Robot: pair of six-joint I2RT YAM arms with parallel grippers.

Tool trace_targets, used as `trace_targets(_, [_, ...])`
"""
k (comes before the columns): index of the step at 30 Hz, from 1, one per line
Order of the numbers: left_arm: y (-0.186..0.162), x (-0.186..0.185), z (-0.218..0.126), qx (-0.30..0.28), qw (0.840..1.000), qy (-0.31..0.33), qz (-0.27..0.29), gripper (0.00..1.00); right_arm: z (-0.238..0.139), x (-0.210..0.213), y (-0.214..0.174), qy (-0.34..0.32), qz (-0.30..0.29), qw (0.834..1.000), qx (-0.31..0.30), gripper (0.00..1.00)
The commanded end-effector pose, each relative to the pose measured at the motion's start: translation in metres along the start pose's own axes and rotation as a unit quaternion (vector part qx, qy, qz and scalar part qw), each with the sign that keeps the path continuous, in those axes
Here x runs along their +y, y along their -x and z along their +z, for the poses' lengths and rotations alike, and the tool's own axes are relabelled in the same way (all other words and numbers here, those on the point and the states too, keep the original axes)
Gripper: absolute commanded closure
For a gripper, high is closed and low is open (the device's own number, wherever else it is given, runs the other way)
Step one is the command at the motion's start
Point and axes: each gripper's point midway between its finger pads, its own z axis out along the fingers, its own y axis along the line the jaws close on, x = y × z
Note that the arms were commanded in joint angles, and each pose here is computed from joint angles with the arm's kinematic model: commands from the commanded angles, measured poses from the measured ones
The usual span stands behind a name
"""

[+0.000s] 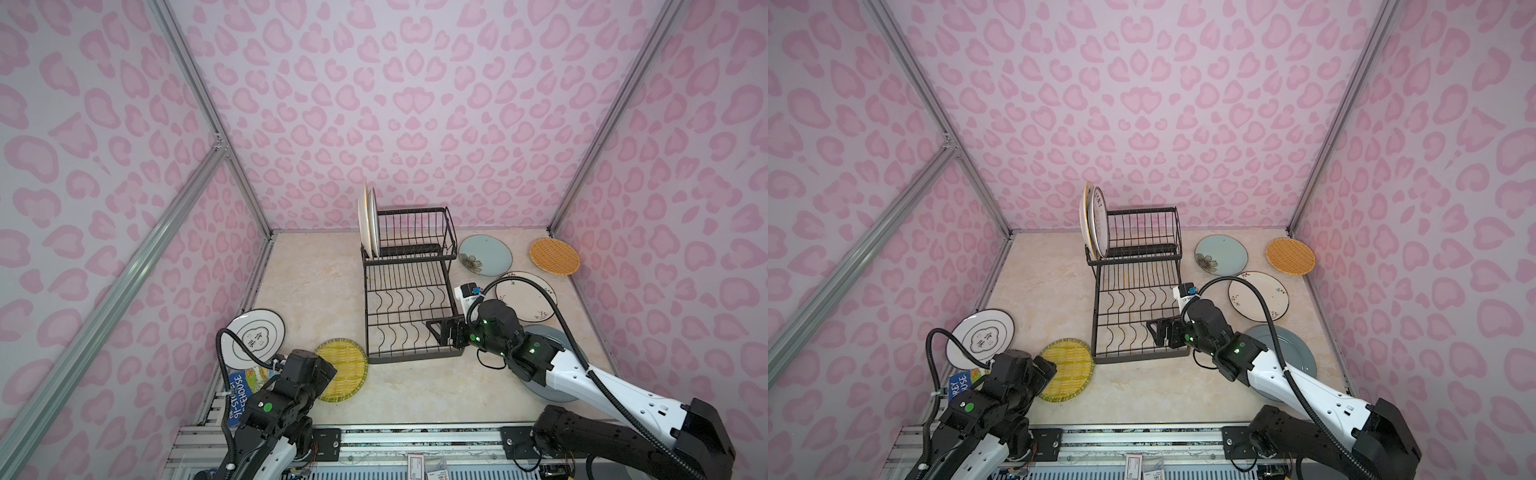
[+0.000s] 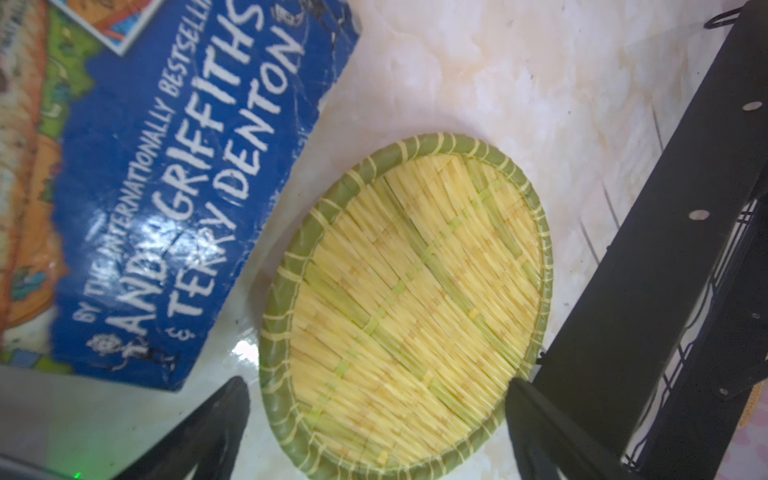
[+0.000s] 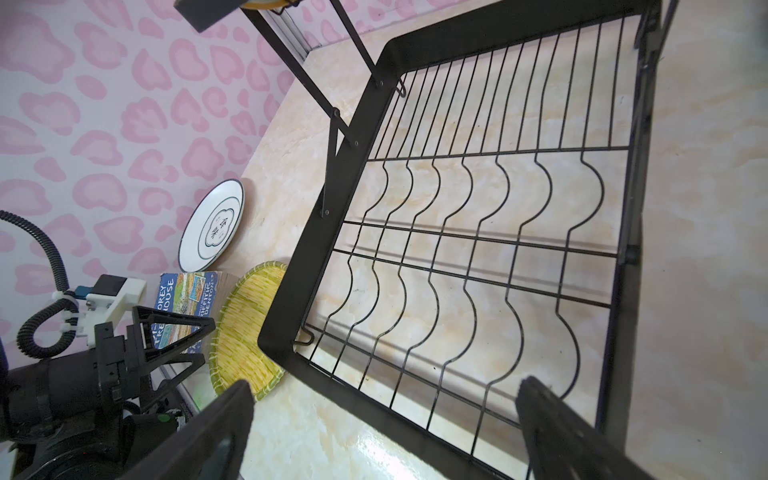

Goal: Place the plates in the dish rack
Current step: 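Grasp the yellow straw mat rim with the left gripper and drag it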

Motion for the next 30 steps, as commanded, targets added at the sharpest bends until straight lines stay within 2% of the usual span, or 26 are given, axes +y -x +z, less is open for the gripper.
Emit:
trace_targets(1, [-0.002, 0.022, 0.000, 0.001, 0.999, 0.050, 0.002, 0.02, 0.000, 0.004, 0.002, 0.011, 0.002, 1.000, -0.008, 0.02])
trace_targets(7, [-0.007, 0.022, 0.010, 0.013, 0.998, 0.055, -0.004, 0.02, 0.001, 0.006, 0.004, 0.016, 0.003, 1.000, -0.010, 0.02])
trace_targets(13, [-0.014, 0.007, 0.024, 0.032, 0.999, 0.017, -0.002, 0.00, 0.000, 0.008, 0.005, 0.020, 0.002, 1.000, -0.008, 0.02])
trace_targets(16, [-0.015, 0.000, 0.029, 0.037, 0.999, 0.003, -0.003, 0.04, -0.001, 0.009, 0.006, 0.020, 0.000, 1.000, -0.009, 0.02])
trace_targets(24, [-0.018, 0.002, 0.036, 0.038, 0.999, -0.004, -0.019, 0.21, -0.005, 0.010, 0.006, 0.022, -0.003, 1.000, -0.010, 0.03])
trace_targets(30, [-0.017, 0.002, 0.037, 0.032, 0.999, -0.011, -0.027, 0.38, -0.009, 0.008, 0.005, 0.026, 0.002, 0.999, -0.021, 0.03])
